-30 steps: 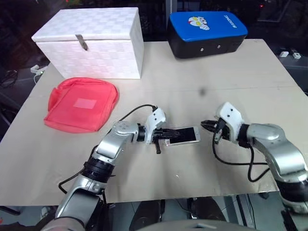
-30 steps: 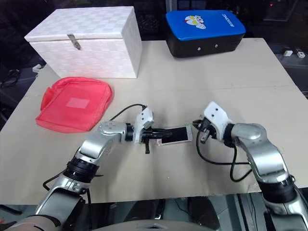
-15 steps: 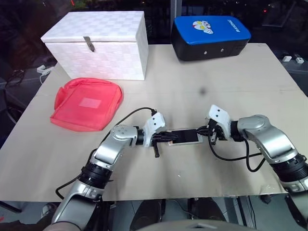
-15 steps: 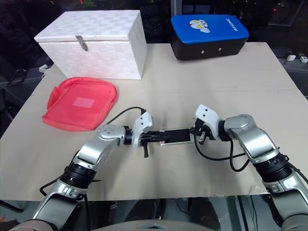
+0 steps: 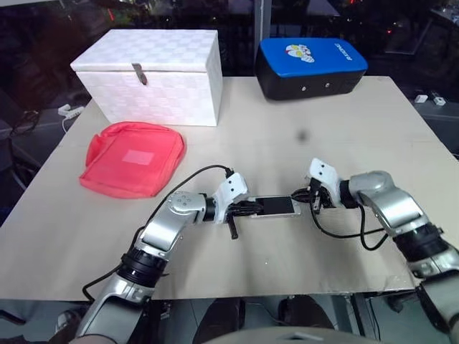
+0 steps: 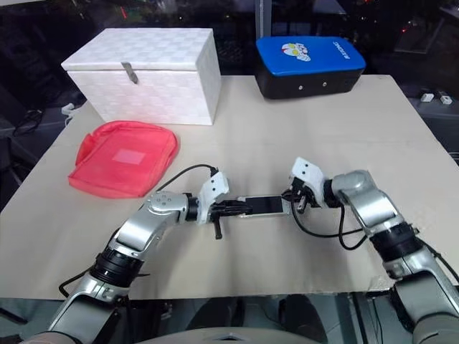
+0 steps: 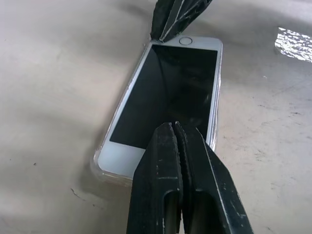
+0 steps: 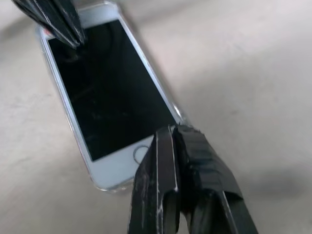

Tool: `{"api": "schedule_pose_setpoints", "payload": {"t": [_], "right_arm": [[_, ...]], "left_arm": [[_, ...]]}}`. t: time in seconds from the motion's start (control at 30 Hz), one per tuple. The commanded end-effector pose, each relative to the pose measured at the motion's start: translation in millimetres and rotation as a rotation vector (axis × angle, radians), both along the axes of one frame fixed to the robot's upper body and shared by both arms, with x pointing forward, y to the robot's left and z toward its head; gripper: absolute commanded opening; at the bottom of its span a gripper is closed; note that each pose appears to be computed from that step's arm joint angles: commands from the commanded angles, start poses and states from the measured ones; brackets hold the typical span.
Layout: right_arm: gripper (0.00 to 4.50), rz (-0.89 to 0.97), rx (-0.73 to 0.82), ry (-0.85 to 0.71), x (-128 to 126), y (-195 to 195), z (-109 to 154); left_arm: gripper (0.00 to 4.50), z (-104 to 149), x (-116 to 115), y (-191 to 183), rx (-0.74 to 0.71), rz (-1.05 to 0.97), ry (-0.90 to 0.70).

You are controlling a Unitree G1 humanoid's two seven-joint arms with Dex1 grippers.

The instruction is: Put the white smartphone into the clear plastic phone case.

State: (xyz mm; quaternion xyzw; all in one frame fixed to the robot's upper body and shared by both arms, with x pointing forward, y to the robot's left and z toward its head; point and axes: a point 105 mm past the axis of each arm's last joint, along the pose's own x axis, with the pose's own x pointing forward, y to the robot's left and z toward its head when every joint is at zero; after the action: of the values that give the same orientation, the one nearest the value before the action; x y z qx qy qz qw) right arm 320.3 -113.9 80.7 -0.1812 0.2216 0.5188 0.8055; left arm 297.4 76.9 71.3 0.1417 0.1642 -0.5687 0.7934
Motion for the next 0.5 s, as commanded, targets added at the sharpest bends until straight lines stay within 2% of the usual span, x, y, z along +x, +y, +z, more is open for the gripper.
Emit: {"api": "schedule_pose_setpoints", "payload": {"t": [0.03, 0.1, 0.23, 0.37, 0.5], "right_arm": [[0.0, 0.041, 0.2, 0.015, -15, 0, 38], [0.0, 0.071, 0.223, -0.004, -20, -3, 55], [0.0, 0.122, 0.121, 0.007, -32, -2, 47], [0.0, 0.118, -0.022, 0.033, -34, -9, 21], [0.0, 0.083, -0.229, 0.101, -27, -25, -23]], "left_arm": [[0.07, -10, -4, 3, 0.033, -0.002, 0.034], [0.07, -11, -4, 3, 0.035, -0.005, 0.033], [0.07, -10, -3, 2, 0.036, -0.008, 0.029], [0.07, -10, -2, 3, 0.036, -0.007, 0.028], [0.07, -9, -3, 2, 0.034, -0.008, 0.03]]}}
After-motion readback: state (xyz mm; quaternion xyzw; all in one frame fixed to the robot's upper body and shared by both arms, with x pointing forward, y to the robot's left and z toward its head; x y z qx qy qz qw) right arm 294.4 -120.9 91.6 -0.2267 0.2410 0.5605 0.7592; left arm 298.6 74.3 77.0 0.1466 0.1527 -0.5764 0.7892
